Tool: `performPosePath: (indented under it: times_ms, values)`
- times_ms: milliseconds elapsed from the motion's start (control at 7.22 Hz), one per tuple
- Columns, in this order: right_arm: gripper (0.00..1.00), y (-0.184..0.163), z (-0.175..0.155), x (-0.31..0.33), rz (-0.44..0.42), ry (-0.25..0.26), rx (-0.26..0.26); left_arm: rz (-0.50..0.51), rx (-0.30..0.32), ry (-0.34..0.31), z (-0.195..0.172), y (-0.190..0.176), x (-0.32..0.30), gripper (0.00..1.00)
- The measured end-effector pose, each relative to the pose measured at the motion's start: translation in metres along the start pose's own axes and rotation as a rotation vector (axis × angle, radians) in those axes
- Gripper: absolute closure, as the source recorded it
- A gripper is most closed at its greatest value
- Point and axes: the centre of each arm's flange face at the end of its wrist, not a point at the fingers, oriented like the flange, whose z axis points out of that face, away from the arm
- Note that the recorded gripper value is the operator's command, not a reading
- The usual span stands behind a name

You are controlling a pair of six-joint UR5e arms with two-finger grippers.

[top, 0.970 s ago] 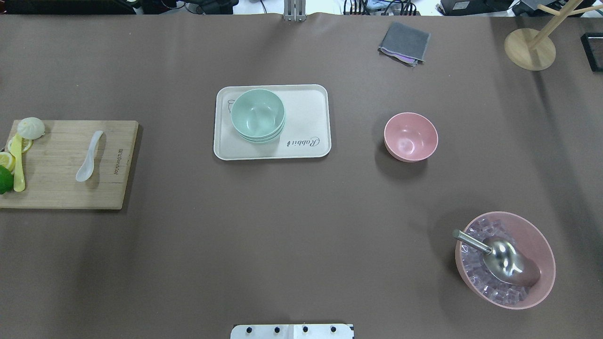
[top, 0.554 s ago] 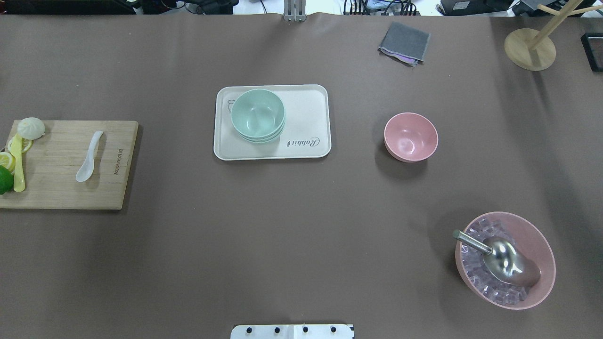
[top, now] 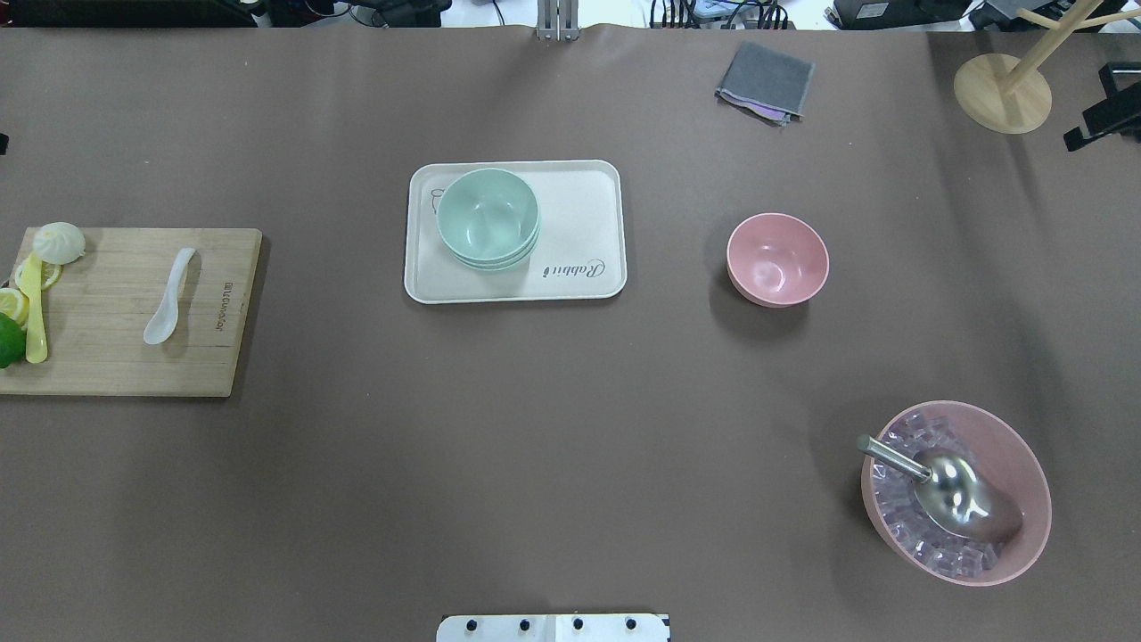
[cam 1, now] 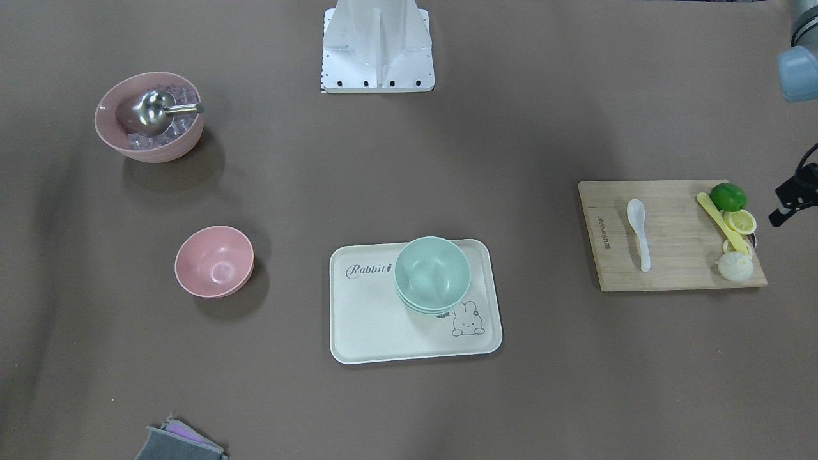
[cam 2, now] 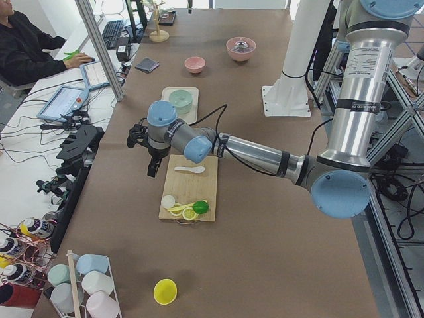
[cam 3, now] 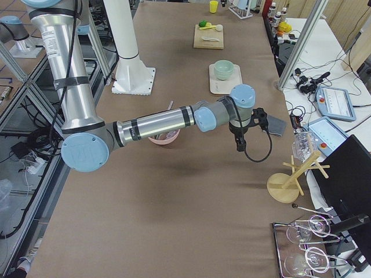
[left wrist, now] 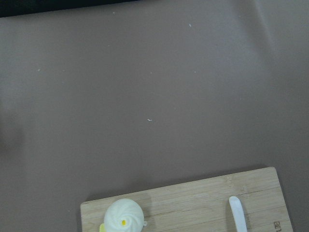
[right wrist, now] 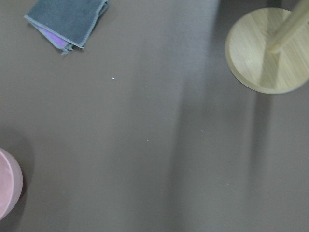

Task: Stack pink bowl on green and place spoon
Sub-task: 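Reach the right gripper to the pink bowl rim and grasp it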

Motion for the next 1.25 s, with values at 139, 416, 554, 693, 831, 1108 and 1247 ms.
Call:
performPosePath:
  times_ms: [139, 416, 554, 693, 831, 1108, 1247]
  values:
    - [0.0, -0.007, 0.022, -0.026, -0.002, -0.005, 0.019, -0.029, -0.016, 0.004, 0.015, -0.008, 0.011, 0.02]
    - [0.0, -0.017, 0.061, -0.096, 0.1, -0.027, 0.023, -0.124, -0.012, 0.019, 0.027, -0.02, 0.032, 0.02]
    - [0.0, -0.015, 0.078, -0.122, 0.116, -0.033, 0.011, -0.135, 0.004, 0.022, 0.03, -0.021, 0.037, 0.02]
    - [0.0, -0.01, 0.094, -0.142, 0.102, -0.029, 0.011, -0.136, 0.013, 0.018, 0.033, -0.021, 0.039, 0.02]
    - [0.0, -0.001, 0.117, -0.167, 0.069, -0.024, 0.019, -0.136, 0.016, 0.018, 0.034, -0.021, 0.04, 0.02]
    - [0.0, 0.023, 0.156, -0.203, 0.053, -0.024, 0.011, -0.135, 0.019, 0.02, 0.034, -0.022, 0.042, 0.02]
    - [0.16, 0.034, 0.169, -0.209, 0.051, -0.022, -0.005, -0.133, 0.02, 0.021, 0.033, -0.022, 0.043, 0.02]
